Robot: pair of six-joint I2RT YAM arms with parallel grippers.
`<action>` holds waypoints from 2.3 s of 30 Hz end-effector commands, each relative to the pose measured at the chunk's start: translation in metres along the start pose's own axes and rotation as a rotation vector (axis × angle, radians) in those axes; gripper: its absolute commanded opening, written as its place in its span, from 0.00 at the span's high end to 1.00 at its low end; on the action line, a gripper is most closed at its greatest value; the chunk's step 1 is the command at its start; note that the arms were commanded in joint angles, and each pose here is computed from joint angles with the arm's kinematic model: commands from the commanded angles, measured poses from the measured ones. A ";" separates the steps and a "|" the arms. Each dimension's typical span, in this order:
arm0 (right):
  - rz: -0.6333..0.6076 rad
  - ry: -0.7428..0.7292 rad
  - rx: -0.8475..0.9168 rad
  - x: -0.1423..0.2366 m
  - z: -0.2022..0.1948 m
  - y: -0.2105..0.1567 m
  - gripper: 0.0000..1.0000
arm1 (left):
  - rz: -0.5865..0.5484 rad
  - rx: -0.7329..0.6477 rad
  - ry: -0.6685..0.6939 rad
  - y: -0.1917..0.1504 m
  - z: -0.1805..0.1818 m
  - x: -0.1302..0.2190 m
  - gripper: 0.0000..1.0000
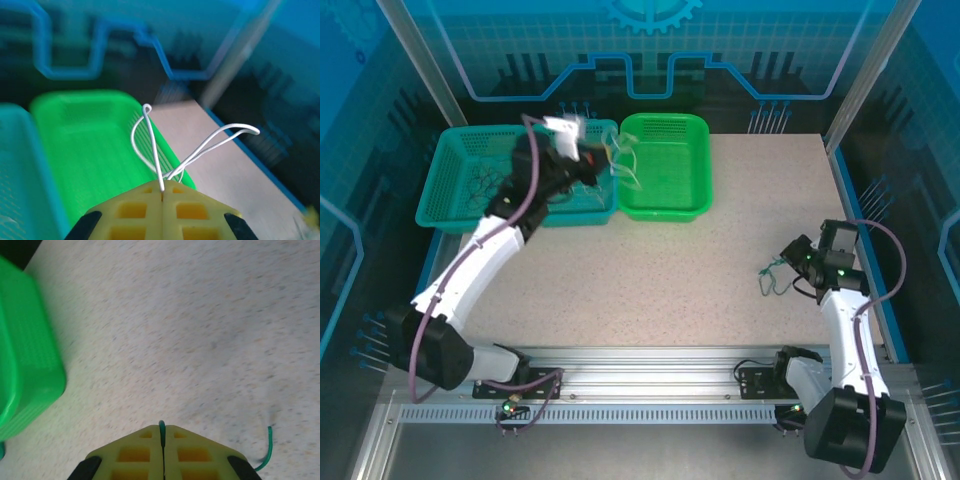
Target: Untangle the cables
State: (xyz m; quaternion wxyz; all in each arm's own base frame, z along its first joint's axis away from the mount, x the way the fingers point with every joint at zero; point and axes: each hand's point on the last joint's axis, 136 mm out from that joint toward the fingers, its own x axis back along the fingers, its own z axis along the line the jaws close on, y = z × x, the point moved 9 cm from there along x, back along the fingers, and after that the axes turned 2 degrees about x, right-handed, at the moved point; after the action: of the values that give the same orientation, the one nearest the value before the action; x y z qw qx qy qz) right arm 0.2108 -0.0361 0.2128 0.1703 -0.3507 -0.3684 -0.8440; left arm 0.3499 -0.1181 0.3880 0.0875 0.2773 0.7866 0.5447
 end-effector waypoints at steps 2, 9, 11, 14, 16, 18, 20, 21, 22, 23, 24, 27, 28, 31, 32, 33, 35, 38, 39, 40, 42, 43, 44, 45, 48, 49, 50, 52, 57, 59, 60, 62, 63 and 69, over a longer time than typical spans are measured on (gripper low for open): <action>0.040 0.092 0.025 0.017 0.017 -0.005 1.00 | -0.012 0.031 0.245 0.021 0.074 -0.025 1.00; 0.037 0.188 0.075 0.045 0.033 -0.006 1.00 | 0.016 0.092 0.376 0.021 0.150 -0.059 0.97; 0.041 0.208 0.077 0.050 0.036 -0.006 1.00 | 0.013 0.111 0.379 0.020 0.156 -0.059 0.72; 0.045 0.220 0.071 0.054 0.038 -0.006 1.00 | -0.031 0.127 0.327 0.024 0.142 -0.046 0.48; 0.046 0.229 0.064 0.055 0.040 -0.005 1.00 | -0.069 0.159 0.261 0.026 0.128 -0.034 0.42; 0.049 0.251 0.067 0.056 0.043 -0.004 1.00 | -0.112 0.203 0.155 0.026 0.108 -0.021 0.40; 0.056 0.290 0.074 0.057 0.047 -0.003 1.00 | -0.122 0.207 0.054 0.021 0.076 -0.015 0.36; 0.062 0.319 0.081 0.059 0.050 -0.002 1.00 | -0.109 0.186 0.006 0.017 0.057 -0.014 0.35; 0.069 0.358 0.089 0.060 0.054 -0.002 1.00 | -0.085 0.154 -0.049 0.012 0.036 -0.013 0.34; 0.077 0.403 0.099 0.061 0.058 -0.002 1.00 | -0.052 0.120 -0.105 0.004 0.016 -0.014 0.32; 0.083 0.447 0.111 0.062 0.062 -0.002 1.00 | -0.024 0.093 -0.162 -0.003 -0.003 -0.014 0.31; 0.078 0.571 0.156 0.067 0.075 0.000 1.00 | 0.075 0.028 -0.377 -0.032 -0.055 -0.017 0.27; 0.076 0.596 0.180 0.068 0.079 0.000 1.00 | 0.117 -0.005 -0.459 -0.045 -0.072 -0.018 0.26; 0.071 0.642 0.261 0.075 0.090 -0.002 1.00 | 0.206 -0.156 -0.583 -0.081 -0.108 -0.023 0.26; 0.075 0.655 0.286 0.077 0.094 -0.004 1.00 | 0.234 -0.187 -0.608 -0.093 -0.115 -0.027 0.26; 0.077 0.666 0.307 0.079 0.098 -0.006 1.00 | 0.263 -0.194 -0.640 -0.102 -0.121 -0.031 0.26; 0.086 0.694 0.344 0.081 0.106 -0.009 1.00 | 0.303 -0.193 -0.710 -0.119 -0.131 -0.040 0.26; 0.099 0.716 0.387 0.081 0.115 -0.015 1.00 | 0.337 -0.214 -0.827 -0.142 -0.147 -0.048 0.25; 0.098 0.716 0.393 0.081 0.117 -0.016 1.00 | 0.342 -0.214 -0.873 -0.148 -0.152 -0.051 0.25; 0.093 0.717 0.398 0.081 0.119 -0.017 1.00 | 0.350 -0.207 -0.916 -0.152 -0.156 -0.053 0.24; 0.097 0.740 0.416 0.082 0.124 -0.019 1.00 | 0.371 -0.182 -0.958 -0.161 -0.163 -0.060 0.24; 0.099 0.756 0.428 0.083 0.126 -0.020 1.00 | 0.378 -0.162 -0.947 -0.165 -0.164 -0.065 0.23; 0.104 0.772 0.441 0.083 0.128 -0.022 1.00 | 0.388 -0.136 -0.938 -0.168 -0.165 -0.072 0.23; 0.106 0.783 0.451 0.084 0.131 -0.024 1.00 | 0.395 -0.107 -0.934 -0.171 -0.166 -0.077 0.22; 0.112 0.800 0.457 0.085 0.134 -0.026 1.00 | 0.383 -0.034 -0.969 -0.181 -0.167 -0.087 0.27; 0.114 0.807 0.457 0.085 0.135 -0.027 1.00 | 0.379 -0.011 -0.976 -0.182 -0.166 -0.089 0.30; 0.120 0.817 0.456 0.085 0.136 -0.028 1.00 | 0.372 0.015 -0.981 -0.184 -0.166 -0.092 0.35; 0.132 0.838 0.461 0.084 0.138 -0.031 1.00 | 0.364 0.052 -0.996 -0.187 -0.166 -0.097 0.48; 0.168 0.844 0.460 0.078 0.139 -0.036 1.00 | 0.373 0.072 -0.974 -0.190 -0.165 -0.104 0.85; 0.168 0.833 0.458 0.077 0.137 -0.036 1.00 | 0.380 0.049 -0.944 -0.189 -0.164 -0.104 0.97; 0.161 0.810 0.456 0.077 0.136 -0.036 1.00 | 0.383 0.039 -0.930 -0.190 -0.163 -0.105 1.00; 0.115 0.695 0.440 0.074 0.127 -0.033 1.00 | 0.391 0.014 -0.880 -0.190 -0.160 -0.104 1.00; 0.089 0.616 0.427 0.071 0.121 -0.030 1.00 | 0.392 -0.002 -0.851 -0.190 -0.158 -0.104 1.00; 0.019 0.264 0.320 0.057 0.081 -0.018 1.00 | 0.444 -0.105 -0.747 -0.200 -0.146 -0.081 0.54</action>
State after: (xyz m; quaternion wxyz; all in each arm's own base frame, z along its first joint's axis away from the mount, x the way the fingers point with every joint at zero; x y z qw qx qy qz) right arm 0.2051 0.0535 0.2910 0.3300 -0.1309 -0.4588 -0.8145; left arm 0.2945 -0.3443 0.2396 0.2645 0.6356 0.6020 0.4045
